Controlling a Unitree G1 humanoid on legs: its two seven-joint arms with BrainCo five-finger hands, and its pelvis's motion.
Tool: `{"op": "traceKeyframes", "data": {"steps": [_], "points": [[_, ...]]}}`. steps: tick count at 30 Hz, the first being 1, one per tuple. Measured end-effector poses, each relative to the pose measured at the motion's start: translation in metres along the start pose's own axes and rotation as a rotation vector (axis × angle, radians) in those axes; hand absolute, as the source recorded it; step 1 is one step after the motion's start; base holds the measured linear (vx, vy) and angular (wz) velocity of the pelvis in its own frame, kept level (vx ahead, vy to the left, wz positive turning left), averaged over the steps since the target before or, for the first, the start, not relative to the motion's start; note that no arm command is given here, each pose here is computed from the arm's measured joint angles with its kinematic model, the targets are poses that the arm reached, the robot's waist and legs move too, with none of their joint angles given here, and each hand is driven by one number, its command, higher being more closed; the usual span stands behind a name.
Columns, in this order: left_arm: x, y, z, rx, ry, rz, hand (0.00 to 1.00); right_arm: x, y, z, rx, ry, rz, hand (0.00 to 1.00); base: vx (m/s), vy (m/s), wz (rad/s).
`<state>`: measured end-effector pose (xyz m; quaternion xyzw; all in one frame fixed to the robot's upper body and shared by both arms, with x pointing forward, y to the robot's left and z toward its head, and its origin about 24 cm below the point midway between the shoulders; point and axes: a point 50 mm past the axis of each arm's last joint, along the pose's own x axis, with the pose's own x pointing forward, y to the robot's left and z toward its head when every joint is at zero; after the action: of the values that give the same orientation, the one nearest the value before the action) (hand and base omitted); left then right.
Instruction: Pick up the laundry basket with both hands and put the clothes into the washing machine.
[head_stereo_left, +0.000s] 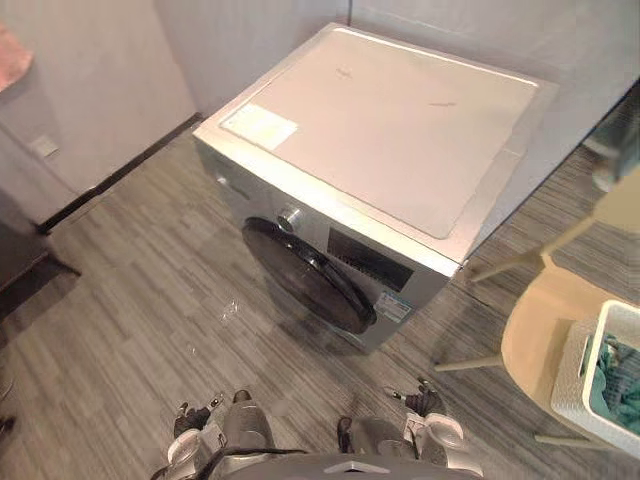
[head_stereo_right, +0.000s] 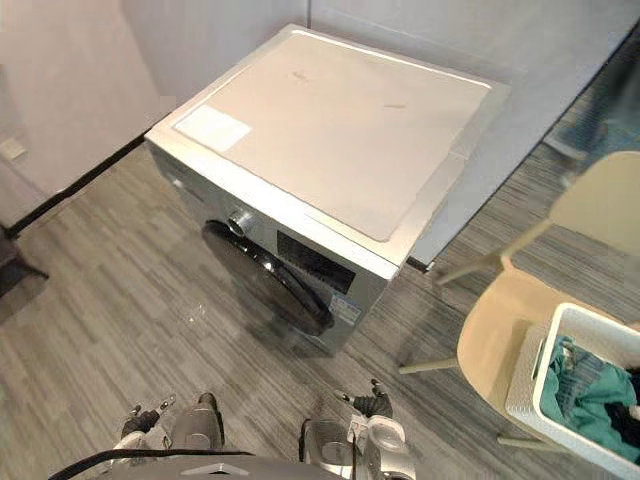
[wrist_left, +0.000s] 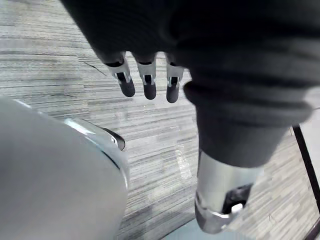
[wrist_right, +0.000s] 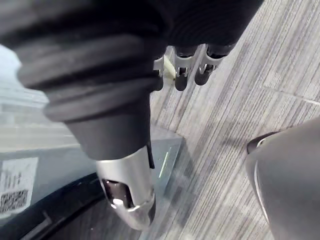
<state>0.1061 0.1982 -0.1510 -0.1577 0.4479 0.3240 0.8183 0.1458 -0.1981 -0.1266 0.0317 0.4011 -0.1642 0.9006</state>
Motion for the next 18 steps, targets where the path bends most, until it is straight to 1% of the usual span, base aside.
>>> {"op": "traceKeyframes", "data": {"steps": [3, 6, 8, 12, 15, 16, 18], "points": [[-0.002, 0.003, -0.012, 0.011, 0.042, 0.008, 0.00, -0.001, -0.001, 0.000, -0.026, -0.014, 0.007, 0.00, 0.14, 0.487, -0.98], [0.000, 0.019, -0.002, -0.002, -0.005, 0.063, 0.00, -0.006, 0.017, -0.007, -0.053, -0.003, 0.052, 0.00, 0.04, 0.440, -1.04], [0.000, 0.020, 0.002, 0.000, -0.023, 0.064, 0.00, -0.007, 0.022, -0.009, -0.040, 0.004, 0.062, 0.00, 0.01, 0.291, -0.75], [0.000, 0.017, 0.002, -0.002, -0.028, 0.058, 0.00, -0.012, 0.041, 0.016, -0.068, -0.115, 0.133, 0.00, -0.07, 0.285, -0.96], [0.000, 0.010, 0.003, 0.041, -0.036, 0.031, 0.00, -0.032, 0.064, 0.045, -0.112, -0.293, 0.257, 0.00, -0.16, 0.204, -1.03], [-0.001, 0.008, 0.003, 0.056, -0.038, 0.025, 0.00, -0.037, 0.067, 0.047, -0.118, -0.315, 0.284, 0.00, -0.17, 0.170, -0.49], [-0.001, 0.000, 0.005, 0.102, -0.050, -0.005, 0.00, -0.051, 0.084, 0.048, -0.159, -0.365, 0.396, 0.00, -0.15, 0.093, -0.19]]}}
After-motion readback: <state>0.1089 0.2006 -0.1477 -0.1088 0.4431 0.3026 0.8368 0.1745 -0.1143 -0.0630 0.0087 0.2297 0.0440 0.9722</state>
